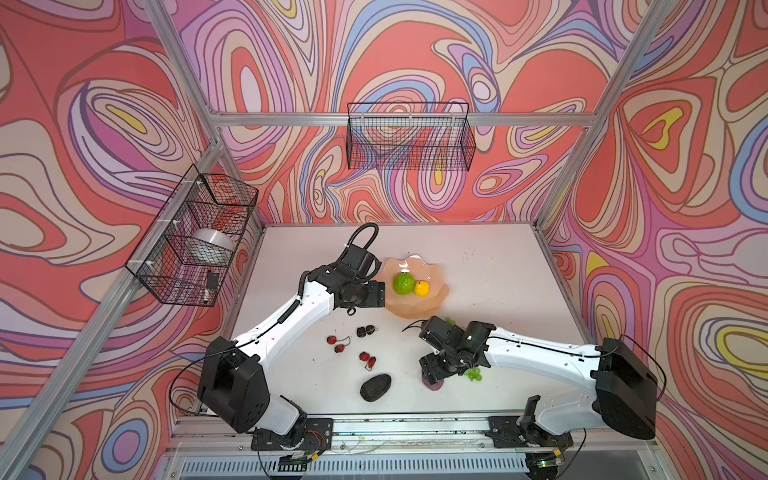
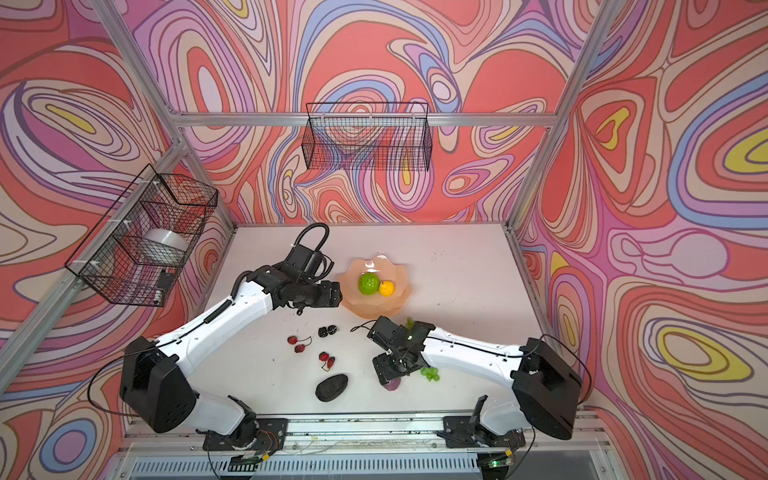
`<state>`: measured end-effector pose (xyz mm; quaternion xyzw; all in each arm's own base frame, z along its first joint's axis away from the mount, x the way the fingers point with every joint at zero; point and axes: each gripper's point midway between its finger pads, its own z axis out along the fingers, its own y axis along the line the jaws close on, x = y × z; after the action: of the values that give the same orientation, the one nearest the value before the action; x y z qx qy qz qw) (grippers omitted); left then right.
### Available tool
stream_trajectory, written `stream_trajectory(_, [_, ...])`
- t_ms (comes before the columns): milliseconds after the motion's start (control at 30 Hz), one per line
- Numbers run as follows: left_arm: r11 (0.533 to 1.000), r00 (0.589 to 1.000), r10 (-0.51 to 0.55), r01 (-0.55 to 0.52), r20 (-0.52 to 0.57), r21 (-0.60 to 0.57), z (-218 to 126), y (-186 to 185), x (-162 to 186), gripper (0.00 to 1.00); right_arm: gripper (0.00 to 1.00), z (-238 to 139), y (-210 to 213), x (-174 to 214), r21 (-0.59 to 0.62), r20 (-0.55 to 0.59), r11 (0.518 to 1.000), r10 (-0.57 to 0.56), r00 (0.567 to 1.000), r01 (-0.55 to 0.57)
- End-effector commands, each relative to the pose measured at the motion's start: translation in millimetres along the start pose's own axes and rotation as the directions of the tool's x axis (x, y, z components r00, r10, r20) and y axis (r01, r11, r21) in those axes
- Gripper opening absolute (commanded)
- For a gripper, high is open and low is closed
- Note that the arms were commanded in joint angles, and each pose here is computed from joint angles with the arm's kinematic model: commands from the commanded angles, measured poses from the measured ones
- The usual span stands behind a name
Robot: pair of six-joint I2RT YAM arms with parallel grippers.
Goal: Place and organize the fake fruits in the fruit bowl
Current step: 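Grasp the purple fig with the right gripper, then carry the purple fig with the right gripper into the bowl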
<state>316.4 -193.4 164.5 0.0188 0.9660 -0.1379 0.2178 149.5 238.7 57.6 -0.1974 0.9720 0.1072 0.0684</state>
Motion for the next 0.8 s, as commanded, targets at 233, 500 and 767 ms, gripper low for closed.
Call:
stream_trajectory(233, [1.000,1.000,-0.015,0.015,0.008,0.006,0,-1,0,0.86,0.70,26,9,12,-0.055,-0.066,0.998,0.002,0.998,-0.006])
stream_trajectory(500, [1.000,1.000,-0.016,0.016,0.006,-0.003,1,1,1,0.86,0.67,32,8,16,-0.061,-0.079,0.998,0.001,0.997,-0.006])
stream_trajectory(767, [0.999,1.000,-0.022,0.022,0.011,-0.023,0,5,3,0.86,0.53,19,10,7,-0.059,-0.038,0.998,-0.006,0.999,0.004])
